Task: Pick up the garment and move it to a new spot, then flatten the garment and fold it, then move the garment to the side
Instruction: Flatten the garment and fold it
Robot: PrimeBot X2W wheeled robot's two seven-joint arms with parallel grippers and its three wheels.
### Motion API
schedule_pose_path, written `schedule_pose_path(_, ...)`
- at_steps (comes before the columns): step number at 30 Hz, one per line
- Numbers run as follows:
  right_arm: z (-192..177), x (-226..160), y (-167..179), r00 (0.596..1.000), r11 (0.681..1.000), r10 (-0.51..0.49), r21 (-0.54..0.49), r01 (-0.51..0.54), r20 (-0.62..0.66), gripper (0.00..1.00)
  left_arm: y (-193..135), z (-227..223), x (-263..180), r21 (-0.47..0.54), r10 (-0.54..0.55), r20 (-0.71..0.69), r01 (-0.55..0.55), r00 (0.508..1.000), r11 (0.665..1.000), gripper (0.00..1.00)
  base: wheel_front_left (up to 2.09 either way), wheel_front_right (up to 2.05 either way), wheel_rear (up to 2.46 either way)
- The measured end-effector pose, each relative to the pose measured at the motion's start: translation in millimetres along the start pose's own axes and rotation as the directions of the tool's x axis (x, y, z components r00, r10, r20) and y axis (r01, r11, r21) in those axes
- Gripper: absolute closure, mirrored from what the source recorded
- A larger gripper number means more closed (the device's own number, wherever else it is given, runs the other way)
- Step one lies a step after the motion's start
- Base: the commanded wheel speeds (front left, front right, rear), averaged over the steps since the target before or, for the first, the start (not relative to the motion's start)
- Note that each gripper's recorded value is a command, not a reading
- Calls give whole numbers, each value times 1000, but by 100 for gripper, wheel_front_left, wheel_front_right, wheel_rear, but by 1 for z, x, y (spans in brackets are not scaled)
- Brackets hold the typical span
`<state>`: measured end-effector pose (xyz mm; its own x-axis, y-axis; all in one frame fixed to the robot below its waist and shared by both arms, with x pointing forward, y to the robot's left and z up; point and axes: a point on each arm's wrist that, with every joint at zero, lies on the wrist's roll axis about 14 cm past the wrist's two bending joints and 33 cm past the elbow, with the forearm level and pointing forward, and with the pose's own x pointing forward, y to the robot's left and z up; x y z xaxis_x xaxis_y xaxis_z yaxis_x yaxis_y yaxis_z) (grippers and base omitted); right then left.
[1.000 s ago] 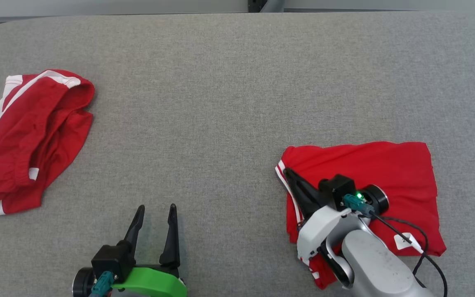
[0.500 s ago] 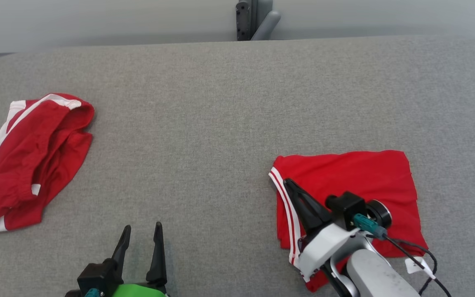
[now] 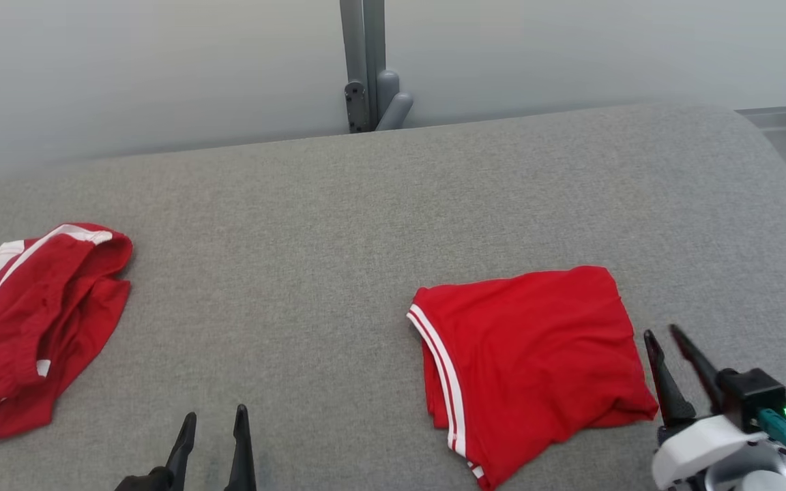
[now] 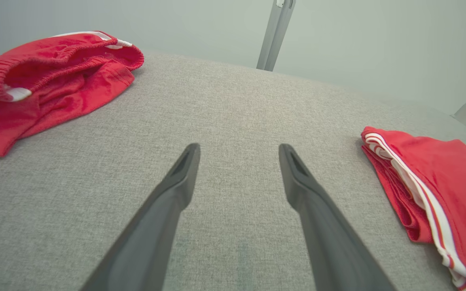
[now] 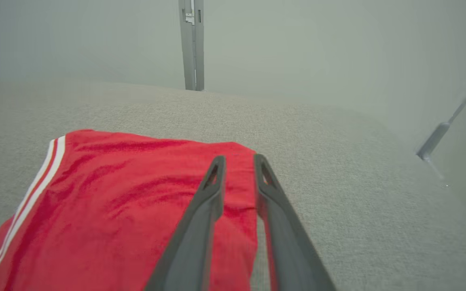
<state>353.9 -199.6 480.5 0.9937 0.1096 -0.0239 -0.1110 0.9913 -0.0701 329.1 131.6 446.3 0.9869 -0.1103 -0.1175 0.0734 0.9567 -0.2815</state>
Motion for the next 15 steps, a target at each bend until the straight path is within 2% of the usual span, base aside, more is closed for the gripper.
schedule_pose_path(3,-1,-19,-31,995,995,-97,-20,97,-4,0,-3,6,0,5,-12,19,12,1000,1000,0,0,0,0)
schedule_pose_path(4,-1,-19,-31,995,995,-97,-20,97,-4,0,-3,6,0,5,-12,19,12,1000,1000,0,0,0,0)
schedule_pose_path(8,-7,-41,-60,980,980,-200,-20,199,-18,0,-7,8,-3,26,-35,27,35,999,999,0,0,0,0)
schedule_pose_path(15,-23,-68,-77,956,958,-286,-5,287,-66,0,-2,14,-9,31,-22,47,21,999,999,0,0,0,0)
